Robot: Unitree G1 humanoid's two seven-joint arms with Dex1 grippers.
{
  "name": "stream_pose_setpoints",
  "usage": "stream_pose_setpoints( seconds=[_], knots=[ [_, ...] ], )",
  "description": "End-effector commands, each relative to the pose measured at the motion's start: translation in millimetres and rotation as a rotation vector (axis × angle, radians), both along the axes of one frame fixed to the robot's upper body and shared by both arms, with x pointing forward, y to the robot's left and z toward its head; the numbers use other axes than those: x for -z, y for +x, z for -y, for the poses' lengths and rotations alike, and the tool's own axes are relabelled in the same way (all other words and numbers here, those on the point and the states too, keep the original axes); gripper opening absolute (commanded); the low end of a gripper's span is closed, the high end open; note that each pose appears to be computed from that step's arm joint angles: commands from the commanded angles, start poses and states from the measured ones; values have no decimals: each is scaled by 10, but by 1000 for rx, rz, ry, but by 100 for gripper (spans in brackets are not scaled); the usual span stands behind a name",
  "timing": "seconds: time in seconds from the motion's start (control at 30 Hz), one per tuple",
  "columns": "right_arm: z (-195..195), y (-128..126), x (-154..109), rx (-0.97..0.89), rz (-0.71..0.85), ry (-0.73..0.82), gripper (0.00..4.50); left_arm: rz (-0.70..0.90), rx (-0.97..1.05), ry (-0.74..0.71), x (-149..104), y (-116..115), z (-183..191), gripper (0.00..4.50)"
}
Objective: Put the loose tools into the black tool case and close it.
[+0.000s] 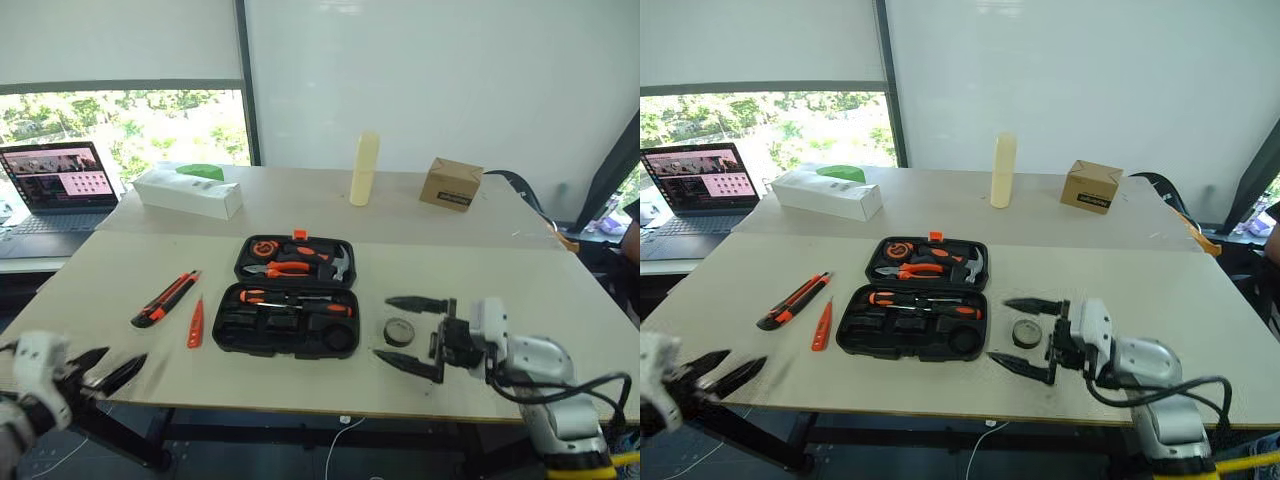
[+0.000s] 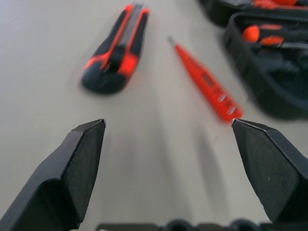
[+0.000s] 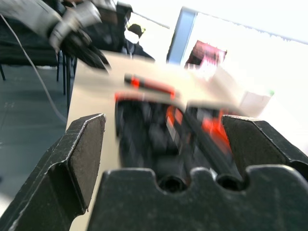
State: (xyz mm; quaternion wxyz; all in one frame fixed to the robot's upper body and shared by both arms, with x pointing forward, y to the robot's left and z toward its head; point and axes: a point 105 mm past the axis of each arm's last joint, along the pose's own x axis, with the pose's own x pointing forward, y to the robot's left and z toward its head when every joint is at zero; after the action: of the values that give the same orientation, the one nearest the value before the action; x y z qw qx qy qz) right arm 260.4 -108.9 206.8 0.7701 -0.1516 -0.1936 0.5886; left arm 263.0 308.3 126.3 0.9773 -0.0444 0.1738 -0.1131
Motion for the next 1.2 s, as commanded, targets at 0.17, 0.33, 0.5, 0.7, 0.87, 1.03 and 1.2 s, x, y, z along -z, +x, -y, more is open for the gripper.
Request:
stream_pose_setpoints(
  seconds=[0.17,0.33,0.5,0.7,0.87,1.03,1.2],
  knots=[
    [-193,-38,-212,-65,21,1,448,-194,-129,-1,124,291,240,450],
    [-185,-2,-221,-54,28,-11,448,-220,-114,-37,205,474,432,450],
    [-180,-16,-209,-48,20,-9,450,-272,-105,-19,326,548,520,338],
    [-166,-25,-208,-37,14,-5,450,-296,-83,14,386,557,529,125],
    [-141,-31,-198,-25,10,-11,450,-250,-92,-40,259,553,381,14],
    [-62,-59,-166,4,-6,-23,450,7,171,-95,-298,593,349,3],
    [60,-103,-109,48,-28,-46,450,242,687,78,-748,551,701,3]
  ],
)
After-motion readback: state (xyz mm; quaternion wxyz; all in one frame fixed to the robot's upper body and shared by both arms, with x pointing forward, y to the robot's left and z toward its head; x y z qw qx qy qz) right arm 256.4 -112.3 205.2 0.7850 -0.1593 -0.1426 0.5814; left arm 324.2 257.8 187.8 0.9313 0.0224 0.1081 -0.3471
